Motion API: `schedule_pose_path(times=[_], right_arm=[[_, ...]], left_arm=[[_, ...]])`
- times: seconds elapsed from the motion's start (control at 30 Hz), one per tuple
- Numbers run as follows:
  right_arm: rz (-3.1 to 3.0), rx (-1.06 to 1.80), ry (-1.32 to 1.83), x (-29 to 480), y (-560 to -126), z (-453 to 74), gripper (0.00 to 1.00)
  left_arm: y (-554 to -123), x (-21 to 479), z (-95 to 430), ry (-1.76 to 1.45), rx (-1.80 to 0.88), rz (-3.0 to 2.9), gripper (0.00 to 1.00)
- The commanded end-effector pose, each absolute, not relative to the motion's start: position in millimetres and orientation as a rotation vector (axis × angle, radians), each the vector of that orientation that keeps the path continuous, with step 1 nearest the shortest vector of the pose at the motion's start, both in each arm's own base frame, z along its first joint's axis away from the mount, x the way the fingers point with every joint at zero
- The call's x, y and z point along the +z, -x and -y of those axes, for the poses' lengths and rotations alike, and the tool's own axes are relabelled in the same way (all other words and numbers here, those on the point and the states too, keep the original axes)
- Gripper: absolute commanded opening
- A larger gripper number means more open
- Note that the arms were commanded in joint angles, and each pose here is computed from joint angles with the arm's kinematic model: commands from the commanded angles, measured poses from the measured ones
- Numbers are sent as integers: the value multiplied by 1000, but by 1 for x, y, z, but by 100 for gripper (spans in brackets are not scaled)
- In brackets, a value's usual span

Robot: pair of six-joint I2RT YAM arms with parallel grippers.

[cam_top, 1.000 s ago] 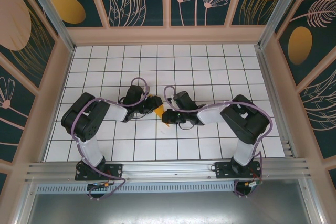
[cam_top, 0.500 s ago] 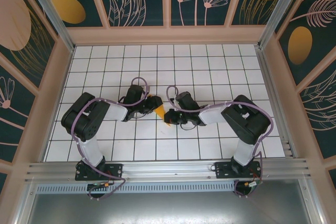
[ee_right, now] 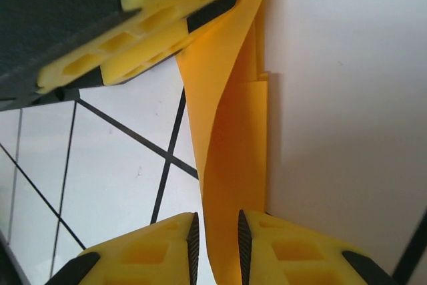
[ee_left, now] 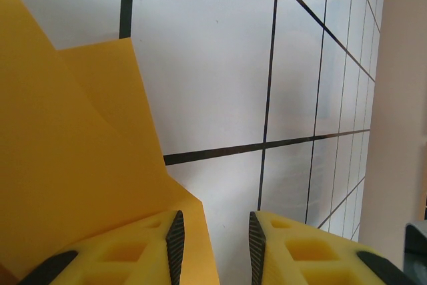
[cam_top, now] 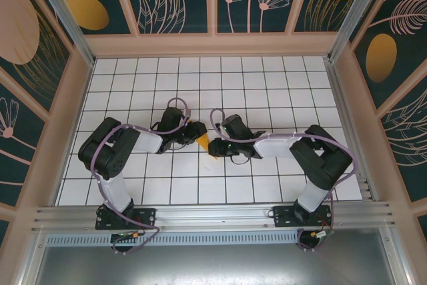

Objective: Fold a paper plane with a square sheet of paper (pick it up from the middle)
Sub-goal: Fold the wing for the fifth time at the center of the table.

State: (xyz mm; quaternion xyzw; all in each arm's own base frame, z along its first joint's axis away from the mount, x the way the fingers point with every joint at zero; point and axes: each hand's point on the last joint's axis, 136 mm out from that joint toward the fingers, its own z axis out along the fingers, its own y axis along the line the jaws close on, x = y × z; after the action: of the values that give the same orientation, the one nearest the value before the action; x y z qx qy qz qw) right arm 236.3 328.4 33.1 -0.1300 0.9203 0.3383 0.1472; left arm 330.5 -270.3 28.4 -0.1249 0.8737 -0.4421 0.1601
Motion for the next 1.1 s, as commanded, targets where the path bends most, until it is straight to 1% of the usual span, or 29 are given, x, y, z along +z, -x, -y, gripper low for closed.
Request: schedule_pose_path(times=[0.0,0.17,0.27,0.37,0.4,0.47,0.53,0.6,0.67,0.77,0.8,0.9,0.97,1.07], right_arm=[[-2682,859,440,22,-237,-328,27],[-2699,823,424,14,-239,-326,27],[-2712,819,412,9,-237,-323,25],[-2724,848,382,4,-234,-320,20],[-2726,874,371,3,-232,-320,17],[-2730,914,353,0,-228,-318,13],[-2738,946,340,-3,-224,-317,5],[-2763,955,299,-10,-222,-312,3],[-2756,1039,295,-10,-217,-315,2],[-2742,1078,271,-5,-220,-315,2],[-2737,1068,272,-2,-222,-315,4],[-2687,1056,301,18,-230,-318,17],[-2661,1013,309,27,-236,-316,20],[-2653,955,328,31,-242,-313,23]], left_arm=[[-317,-14,252,438,-1108,-2630,34],[-317,-14,252,435,-1110,-2631,34],[-317,-14,252,431,-1108,-2634,34],[-317,-14,252,430,-1107,-2634,34],[-317,-14,253,429,-1107,-2635,34],[-317,-14,252,430,-1105,-2635,33],[-317,-15,252,432,-1099,-2637,33],[-317,-17,251,433,-1090,-2643,33],[-317,-18,250,429,-1085,-2647,33],[-317,-18,250,427,-1081,-2648,33],[-318,-18,250,424,-1080,-2647,33],[-318,-18,250,418,-1073,-2651,32],[-318,-18,250,415,-1076,-2654,32],[-318,-18,251,412,-1082,-2652,32]])
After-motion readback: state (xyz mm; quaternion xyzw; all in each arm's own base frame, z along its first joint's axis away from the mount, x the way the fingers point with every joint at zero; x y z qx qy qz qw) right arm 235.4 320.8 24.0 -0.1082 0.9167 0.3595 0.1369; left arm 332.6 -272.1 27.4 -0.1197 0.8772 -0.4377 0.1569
